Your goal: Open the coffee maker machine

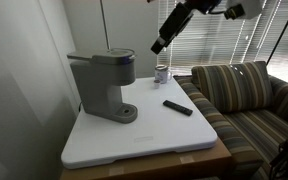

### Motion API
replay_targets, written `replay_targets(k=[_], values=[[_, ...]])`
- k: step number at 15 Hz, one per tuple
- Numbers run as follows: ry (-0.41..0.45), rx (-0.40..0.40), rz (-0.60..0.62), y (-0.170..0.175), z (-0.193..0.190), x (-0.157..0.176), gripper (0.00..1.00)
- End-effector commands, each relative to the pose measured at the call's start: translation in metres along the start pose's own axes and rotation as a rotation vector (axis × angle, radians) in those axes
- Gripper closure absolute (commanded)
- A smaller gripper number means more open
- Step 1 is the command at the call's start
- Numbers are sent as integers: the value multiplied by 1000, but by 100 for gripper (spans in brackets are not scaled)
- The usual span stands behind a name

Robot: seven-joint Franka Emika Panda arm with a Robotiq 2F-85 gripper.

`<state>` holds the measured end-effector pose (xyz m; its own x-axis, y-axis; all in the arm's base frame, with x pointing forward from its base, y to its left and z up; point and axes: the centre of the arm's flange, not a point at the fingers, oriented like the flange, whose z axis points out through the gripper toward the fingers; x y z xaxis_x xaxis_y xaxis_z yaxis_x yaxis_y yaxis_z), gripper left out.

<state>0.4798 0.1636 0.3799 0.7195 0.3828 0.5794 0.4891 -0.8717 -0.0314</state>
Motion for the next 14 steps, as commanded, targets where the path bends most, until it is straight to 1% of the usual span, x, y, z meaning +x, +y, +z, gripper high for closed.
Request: replay_targets(k=[1,4,7,8,10,13,14], values=[[-1,93,-138,35,32,26,0],[-21,148,-208,53,33,34,0],[-68,141,-273,85,47,23,0],[-90,120,-279,95,55,18,0],[-103,57,-260,108,71,9,0],[-75,-45,-218,111,95,6,0],[-63,-77,-202,111,102,8,25]])
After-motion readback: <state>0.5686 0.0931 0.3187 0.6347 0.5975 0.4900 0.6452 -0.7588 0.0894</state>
